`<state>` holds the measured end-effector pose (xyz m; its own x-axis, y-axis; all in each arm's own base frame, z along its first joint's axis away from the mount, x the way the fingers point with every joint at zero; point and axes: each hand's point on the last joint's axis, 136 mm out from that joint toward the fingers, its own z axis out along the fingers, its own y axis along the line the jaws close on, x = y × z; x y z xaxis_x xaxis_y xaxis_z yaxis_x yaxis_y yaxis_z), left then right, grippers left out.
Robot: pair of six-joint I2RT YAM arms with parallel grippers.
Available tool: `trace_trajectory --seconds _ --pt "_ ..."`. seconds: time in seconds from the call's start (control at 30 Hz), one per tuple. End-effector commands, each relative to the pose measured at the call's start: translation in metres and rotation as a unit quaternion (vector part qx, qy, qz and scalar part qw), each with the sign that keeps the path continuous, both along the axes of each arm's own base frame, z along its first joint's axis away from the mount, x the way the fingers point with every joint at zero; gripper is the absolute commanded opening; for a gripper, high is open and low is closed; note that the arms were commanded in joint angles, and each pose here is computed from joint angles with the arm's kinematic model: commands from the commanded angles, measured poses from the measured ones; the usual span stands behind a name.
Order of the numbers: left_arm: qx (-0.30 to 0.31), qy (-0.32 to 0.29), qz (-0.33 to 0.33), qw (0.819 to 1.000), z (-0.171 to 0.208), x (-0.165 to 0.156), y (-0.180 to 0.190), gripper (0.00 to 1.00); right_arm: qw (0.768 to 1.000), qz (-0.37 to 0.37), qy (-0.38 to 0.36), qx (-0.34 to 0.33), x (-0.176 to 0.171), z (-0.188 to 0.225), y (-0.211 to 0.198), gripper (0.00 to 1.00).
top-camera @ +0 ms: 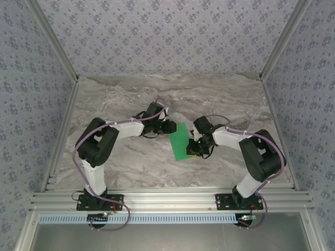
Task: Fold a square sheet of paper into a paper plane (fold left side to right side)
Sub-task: First fold the square sheet of paper in half at the center of the table.
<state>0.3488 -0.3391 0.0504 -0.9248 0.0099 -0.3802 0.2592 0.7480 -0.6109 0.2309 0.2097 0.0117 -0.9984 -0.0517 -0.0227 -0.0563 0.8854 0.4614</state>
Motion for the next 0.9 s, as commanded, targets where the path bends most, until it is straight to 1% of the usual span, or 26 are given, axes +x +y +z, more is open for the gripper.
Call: trace_trajectory --seconds 0.0,0.13,0.27,0.37,0.47,0.67,0.77,0.87 --pt "0.003 -0.005 0.019 1.0 -0.004 0.017 -0.002 0.31 0.996 -0.011 0.046 -0.071 -0.025 -0.034 -0.025 0.15" --pt "0.024 -0.008 0.039 0.999 -0.016 0.025 0.006 0.31 0.997 -0.011 0.049 -0.067 -0.027 -0.034 -0.023 0.15" --pt "0.052 -0.006 0.075 0.996 -0.031 0.035 0.023 0.3 0.997 -0.01 0.05 -0.066 -0.03 -0.032 -0.023 0.15" --pt "0.06 0.002 0.097 0.994 -0.041 0.043 0.036 0.3 0.997 -0.015 0.048 -0.057 -0.033 -0.03 -0.02 0.15" --pt "0.065 0.001 0.106 0.992 -0.042 0.05 0.044 0.3 0.997 -0.021 0.05 -0.052 -0.039 -0.03 -0.017 0.15" --pt "0.065 -0.006 0.103 0.993 -0.028 0.065 0.051 0.31 0.998 -0.039 0.043 -0.029 -0.047 -0.032 0.0 0.16" --pt "0.056 -0.019 0.091 0.994 -0.011 0.068 0.048 0.32 0.999 -0.039 0.018 -0.001 -0.037 -0.022 0.015 0.17" --pt "0.039 -0.032 0.078 0.996 0.011 0.063 0.045 0.34 0.999 -0.032 -0.022 0.031 -0.02 -0.001 0.028 0.19"
